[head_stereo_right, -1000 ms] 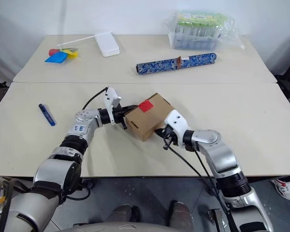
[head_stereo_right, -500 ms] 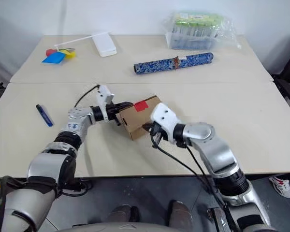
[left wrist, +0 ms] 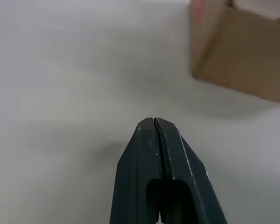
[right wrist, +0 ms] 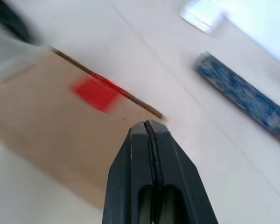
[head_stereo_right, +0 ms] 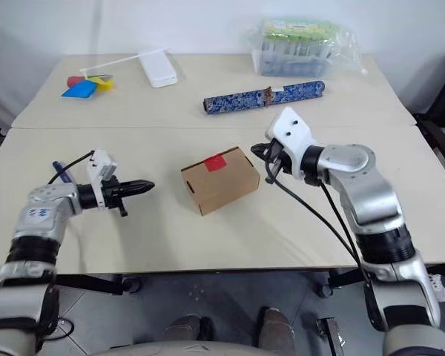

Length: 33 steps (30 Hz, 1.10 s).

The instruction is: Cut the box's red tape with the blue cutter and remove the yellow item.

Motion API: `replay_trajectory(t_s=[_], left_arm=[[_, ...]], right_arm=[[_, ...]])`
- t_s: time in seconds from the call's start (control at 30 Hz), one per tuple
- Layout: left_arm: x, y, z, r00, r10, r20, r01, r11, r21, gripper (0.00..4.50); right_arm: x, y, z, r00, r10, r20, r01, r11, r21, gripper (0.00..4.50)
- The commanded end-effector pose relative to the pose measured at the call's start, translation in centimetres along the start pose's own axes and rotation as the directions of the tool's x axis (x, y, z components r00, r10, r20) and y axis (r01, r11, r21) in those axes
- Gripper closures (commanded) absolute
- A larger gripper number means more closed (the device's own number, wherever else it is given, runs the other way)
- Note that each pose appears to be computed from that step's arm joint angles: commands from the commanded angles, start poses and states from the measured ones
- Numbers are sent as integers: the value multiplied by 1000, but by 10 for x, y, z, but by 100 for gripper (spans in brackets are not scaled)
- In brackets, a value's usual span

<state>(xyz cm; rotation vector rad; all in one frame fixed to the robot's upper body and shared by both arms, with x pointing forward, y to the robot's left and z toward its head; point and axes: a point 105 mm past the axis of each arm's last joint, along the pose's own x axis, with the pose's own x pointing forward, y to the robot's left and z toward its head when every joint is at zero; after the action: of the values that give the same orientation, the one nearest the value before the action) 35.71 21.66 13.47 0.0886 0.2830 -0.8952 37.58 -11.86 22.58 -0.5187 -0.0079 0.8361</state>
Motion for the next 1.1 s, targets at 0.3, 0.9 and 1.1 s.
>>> replay_trajectory(t_s=[0.3,0.9,1.1], left_arm=[[28,-68,16,998,-61,28,65,975,-214,448],[81,-41,28,991,-45,124,61,990,-129,448],[100,-41,33,988,-104,118,116,988,-104,448]], right_arm=[[26,-30,-58,994,-49,-94,49,999,-4,450],[6,48,-34,977,213,-32,-211,977,38,450],[-1,60,-35,972,225,-60,-223,974,34,450]])
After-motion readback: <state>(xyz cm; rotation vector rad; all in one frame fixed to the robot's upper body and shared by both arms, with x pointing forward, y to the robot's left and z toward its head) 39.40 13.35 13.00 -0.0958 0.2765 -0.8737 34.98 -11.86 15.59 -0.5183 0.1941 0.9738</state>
